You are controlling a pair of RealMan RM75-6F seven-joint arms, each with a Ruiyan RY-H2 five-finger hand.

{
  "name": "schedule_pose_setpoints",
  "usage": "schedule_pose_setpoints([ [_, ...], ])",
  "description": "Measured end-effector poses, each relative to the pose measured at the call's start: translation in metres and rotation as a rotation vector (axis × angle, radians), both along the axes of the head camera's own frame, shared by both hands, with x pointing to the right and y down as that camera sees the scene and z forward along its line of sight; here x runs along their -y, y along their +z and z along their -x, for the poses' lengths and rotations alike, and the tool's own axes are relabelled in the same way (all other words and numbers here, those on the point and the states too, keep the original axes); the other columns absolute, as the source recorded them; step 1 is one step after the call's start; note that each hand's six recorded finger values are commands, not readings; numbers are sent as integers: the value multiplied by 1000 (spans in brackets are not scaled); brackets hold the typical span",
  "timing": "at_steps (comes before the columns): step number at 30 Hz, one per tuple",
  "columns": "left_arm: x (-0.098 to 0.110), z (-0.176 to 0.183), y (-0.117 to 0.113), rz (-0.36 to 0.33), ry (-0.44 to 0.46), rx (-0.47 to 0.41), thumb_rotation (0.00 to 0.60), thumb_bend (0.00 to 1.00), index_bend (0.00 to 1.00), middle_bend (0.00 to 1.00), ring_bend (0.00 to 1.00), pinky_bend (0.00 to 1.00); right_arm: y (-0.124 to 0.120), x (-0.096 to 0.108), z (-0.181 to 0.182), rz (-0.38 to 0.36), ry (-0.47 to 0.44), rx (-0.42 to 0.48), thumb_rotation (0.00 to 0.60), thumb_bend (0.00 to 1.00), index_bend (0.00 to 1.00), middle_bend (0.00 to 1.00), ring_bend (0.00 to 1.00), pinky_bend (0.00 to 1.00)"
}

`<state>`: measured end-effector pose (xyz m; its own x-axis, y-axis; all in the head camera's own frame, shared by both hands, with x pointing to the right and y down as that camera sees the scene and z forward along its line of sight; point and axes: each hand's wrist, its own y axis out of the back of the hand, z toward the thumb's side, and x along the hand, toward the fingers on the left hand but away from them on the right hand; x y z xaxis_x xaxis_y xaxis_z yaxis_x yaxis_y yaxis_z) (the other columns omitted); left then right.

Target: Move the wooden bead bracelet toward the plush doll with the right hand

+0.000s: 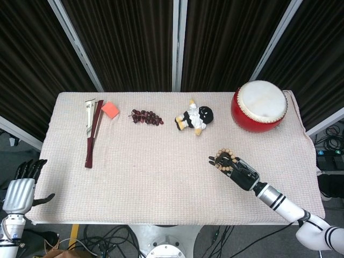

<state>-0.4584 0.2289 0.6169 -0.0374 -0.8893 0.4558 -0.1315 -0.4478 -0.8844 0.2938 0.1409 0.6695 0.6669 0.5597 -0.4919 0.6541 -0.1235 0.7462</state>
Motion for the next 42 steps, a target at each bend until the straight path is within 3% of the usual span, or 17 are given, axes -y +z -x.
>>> schedule_pose_setpoints([
  [3, 0, 0, 1, 3, 1, 0, 600, 0, 110, 103, 0, 14, 1, 0, 1, -48, -29, -35, 400, 536, 306, 383, 65, 0],
  [10, -1, 1, 4, 16, -6, -5, 600, 0, 109, 102, 0, 14, 7, 2, 5, -215, -111, -191, 369, 529, 281, 389, 66, 0],
  [19, 0, 4, 7, 24, -13, -8, 600, 0, 109, 103, 0, 14, 17, 5, 11, -382, -161, -392, 366, 582, 279, 401, 81, 0],
  [24, 0, 5, 9, 27, -17, -11, 600, 0, 109, 103, 0, 14, 22, 2, 16, -387, -151, -423, 368, 574, 302, 447, 117, 0],
  [27, 0, 5, 10, 29, -19, -14, 600, 0, 109, 103, 0, 14, 24, 0, 20, -356, -140, -389, 348, 383, 304, 455, 124, 0],
  [29, 0, 6, 11, 32, -20, -14, 600, 0, 109, 102, 0, 14, 26, -2, 22, -343, -142, -368, 299, 347, 304, 454, 123, 0],
  [33, 0, 6, 12, 36, -23, -12, 600, 0, 109, 102, 0, 14, 30, -3, 27, -335, -155, -337, 195, 469, 307, 449, 116, 0],
  [39, -1, 7, 13, 42, -24, -12, 600, 0, 109, 102, 0, 14, 35, -2, 36, -335, -162, -303, 165, 677, 303, 448, 114, 0],
  [42, -1, 7, 14, 44, -24, -11, 600, 0, 109, 102, 0, 14, 37, -2, 41, -342, -178, -295, 166, 716, 301, 448, 114, 0],
])
